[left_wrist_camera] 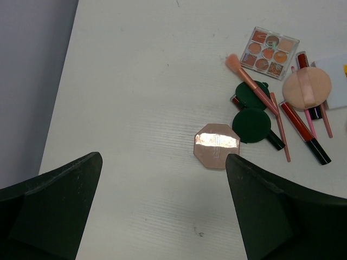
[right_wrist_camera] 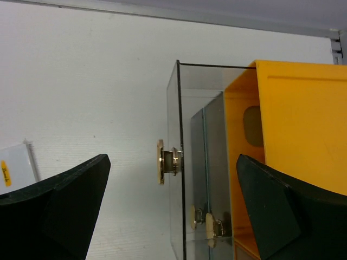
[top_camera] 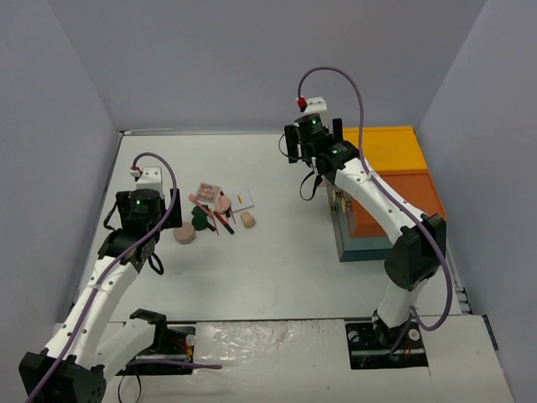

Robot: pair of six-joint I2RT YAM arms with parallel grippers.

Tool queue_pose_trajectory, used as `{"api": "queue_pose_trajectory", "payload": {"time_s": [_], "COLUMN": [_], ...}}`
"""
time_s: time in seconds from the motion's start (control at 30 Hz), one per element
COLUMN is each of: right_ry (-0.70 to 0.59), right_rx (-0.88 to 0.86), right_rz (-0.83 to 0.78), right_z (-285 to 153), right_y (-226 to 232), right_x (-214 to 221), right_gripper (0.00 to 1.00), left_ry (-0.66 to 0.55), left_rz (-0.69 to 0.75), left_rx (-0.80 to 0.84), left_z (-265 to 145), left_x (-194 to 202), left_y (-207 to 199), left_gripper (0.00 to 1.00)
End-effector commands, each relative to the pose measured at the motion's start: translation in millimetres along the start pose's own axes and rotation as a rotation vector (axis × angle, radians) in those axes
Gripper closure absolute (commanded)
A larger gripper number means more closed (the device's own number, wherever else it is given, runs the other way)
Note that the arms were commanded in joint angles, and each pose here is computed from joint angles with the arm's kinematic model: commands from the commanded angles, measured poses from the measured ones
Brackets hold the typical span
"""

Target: Organize the makeup

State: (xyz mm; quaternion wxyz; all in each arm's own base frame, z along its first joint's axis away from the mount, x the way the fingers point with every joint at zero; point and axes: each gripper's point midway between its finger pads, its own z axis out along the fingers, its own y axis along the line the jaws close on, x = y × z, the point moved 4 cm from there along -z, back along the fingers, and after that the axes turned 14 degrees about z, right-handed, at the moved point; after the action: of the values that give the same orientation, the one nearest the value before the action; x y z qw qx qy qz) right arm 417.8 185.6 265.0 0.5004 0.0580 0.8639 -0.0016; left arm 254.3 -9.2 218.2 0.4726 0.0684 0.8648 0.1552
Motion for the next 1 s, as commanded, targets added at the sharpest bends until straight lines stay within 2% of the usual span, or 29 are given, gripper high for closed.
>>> {"api": "queue_pose_trajectory", "payload": {"time_s": [0.0,0.2,0.7,0.83,0.97], "right_ry": [0.007,0.075,0.067,0.059,-0.027], "right_rx": [-0.135,-0.245,-0.448,-0.454,-0.375], "right_rz": [0.080,0.064,0.008,-0.009,-0.040], "right_z": [-11,-5,-24,-28,-38], "right_y": [7,27,68,73,64], "right_x": [-9,3,-8,-8,-26], "right_gripper": [0.00,0.00,0.00,0.00,0.00], "left_ry": [-0.070,-0.070,-0.075,-0.075,-0.073], "left_rz": [-0.043,-0.041,-0.041,-0.039,-0.044], "left_rx": [-0.016,-0.016,-0.014,-0.011,-0.015], "left_z": [-1,-2,-2,-2,-3], "left_x": [-20,-21,-21,-21,-21], "left_y": [3,3,3,2,3], "left_gripper": [0.03,0.03,0.03,0.03,0.03]}}
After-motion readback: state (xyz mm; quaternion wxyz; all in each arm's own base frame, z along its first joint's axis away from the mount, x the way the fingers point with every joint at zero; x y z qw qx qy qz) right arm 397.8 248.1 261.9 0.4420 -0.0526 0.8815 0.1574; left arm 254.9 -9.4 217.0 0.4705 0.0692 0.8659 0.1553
